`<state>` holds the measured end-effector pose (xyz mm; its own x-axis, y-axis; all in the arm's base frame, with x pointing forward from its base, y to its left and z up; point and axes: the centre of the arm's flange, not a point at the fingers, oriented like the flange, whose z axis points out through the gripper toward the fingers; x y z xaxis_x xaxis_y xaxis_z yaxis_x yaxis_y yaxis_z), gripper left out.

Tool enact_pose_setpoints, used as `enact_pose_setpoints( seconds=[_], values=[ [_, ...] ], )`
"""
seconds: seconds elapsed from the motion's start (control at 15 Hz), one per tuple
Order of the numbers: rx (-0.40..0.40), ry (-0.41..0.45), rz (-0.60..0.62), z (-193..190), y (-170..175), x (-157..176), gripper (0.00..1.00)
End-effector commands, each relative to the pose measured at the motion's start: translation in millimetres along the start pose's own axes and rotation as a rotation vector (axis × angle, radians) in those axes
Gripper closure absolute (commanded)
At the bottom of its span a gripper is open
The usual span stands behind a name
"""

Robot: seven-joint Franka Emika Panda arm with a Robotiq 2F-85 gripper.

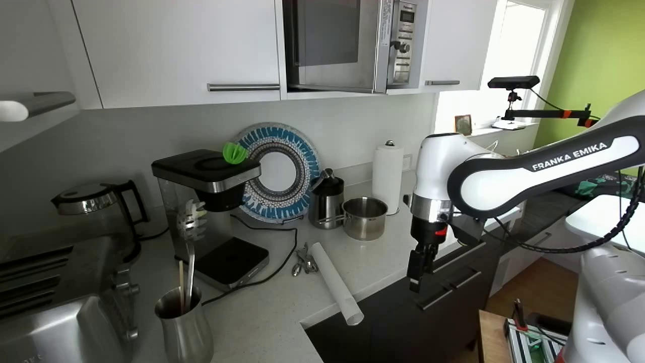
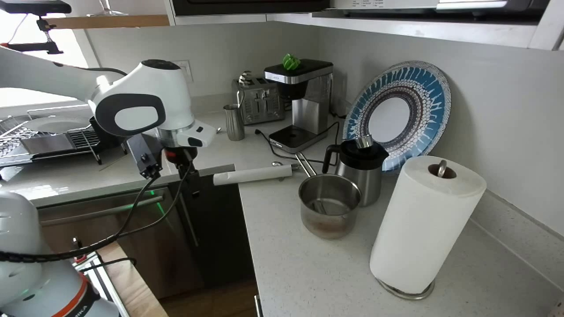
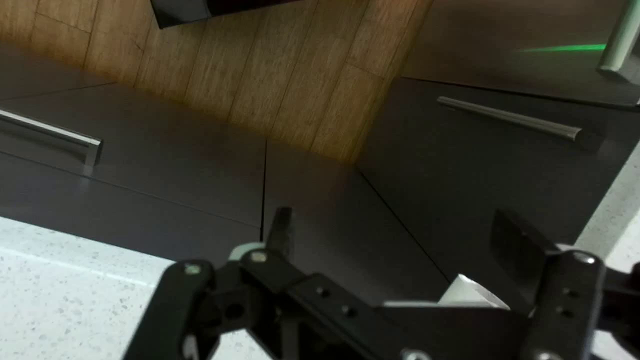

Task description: Put the silver cup inside the top cupboard

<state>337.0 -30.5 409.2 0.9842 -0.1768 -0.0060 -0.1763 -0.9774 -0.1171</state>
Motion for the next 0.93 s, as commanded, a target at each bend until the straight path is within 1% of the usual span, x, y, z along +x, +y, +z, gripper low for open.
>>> enact_pose_setpoints(
  seconds=[0.0,0.07,0.2,0.33,0.4,0.47,0.6,0.73,0.87],
  values=[
    [0.053,0.118,0.074,-54,13,-13,0.0],
    [0.059,0.159,0.107,-69,20,-15,0.0],
    [0.096,0.251,0.171,-110,38,-21,0.0],
    [0.151,0.336,0.229,-150,46,-24,0.0],
    [0.145,0.391,0.235,-161,50,-33,0.0],
    [0.122,0.34,0.194,-139,47,-17,0.0],
    [0.134,0.401,0.209,-162,51,-27,0.0],
    [0.242,0.475,0.223,-186,43,-28,0.0],
    [0.302,0.54,0.237,-219,41,-32,0.0]
  ],
)
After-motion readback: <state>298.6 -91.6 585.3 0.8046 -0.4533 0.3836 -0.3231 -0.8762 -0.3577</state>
